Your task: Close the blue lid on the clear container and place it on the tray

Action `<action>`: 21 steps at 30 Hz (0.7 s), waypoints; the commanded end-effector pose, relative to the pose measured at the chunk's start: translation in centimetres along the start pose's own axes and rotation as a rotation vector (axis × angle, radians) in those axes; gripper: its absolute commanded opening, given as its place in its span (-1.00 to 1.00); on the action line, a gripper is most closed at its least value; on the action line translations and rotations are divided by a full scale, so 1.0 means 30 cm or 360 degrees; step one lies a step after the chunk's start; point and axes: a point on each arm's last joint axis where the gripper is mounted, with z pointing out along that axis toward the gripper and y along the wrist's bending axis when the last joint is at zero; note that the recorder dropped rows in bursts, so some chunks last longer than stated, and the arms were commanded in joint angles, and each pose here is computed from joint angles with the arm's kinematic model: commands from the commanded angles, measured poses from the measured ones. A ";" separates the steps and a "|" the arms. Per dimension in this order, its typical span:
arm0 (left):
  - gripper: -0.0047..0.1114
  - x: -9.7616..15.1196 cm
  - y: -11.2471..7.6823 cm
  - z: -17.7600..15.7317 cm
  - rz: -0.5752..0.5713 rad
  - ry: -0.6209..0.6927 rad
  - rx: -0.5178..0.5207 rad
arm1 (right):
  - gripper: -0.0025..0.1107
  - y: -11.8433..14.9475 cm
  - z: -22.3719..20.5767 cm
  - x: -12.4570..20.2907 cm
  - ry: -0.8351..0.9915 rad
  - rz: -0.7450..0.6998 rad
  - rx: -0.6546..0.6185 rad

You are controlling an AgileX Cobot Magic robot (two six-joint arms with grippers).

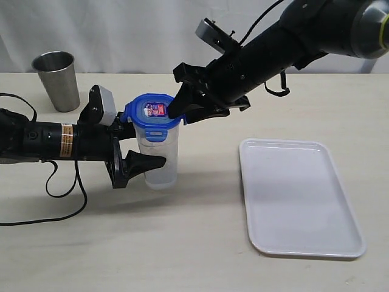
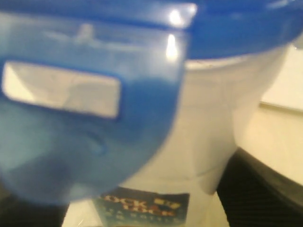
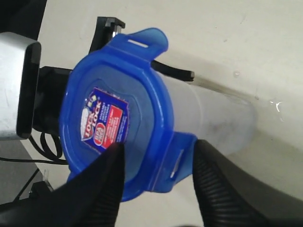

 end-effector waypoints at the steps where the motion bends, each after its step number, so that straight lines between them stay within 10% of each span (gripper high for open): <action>1: -0.92 -0.001 -0.006 0.007 0.0010 0.0015 0.0000 | -0.25 -0.058 0.088 0.042 0.0204 -0.0019 0.0030; 21: -0.92 0.002 -0.005 0.007 0.0004 0.0031 -0.0009 | -0.47 -0.081 0.145 0.063 0.0316 -0.0065 -0.0117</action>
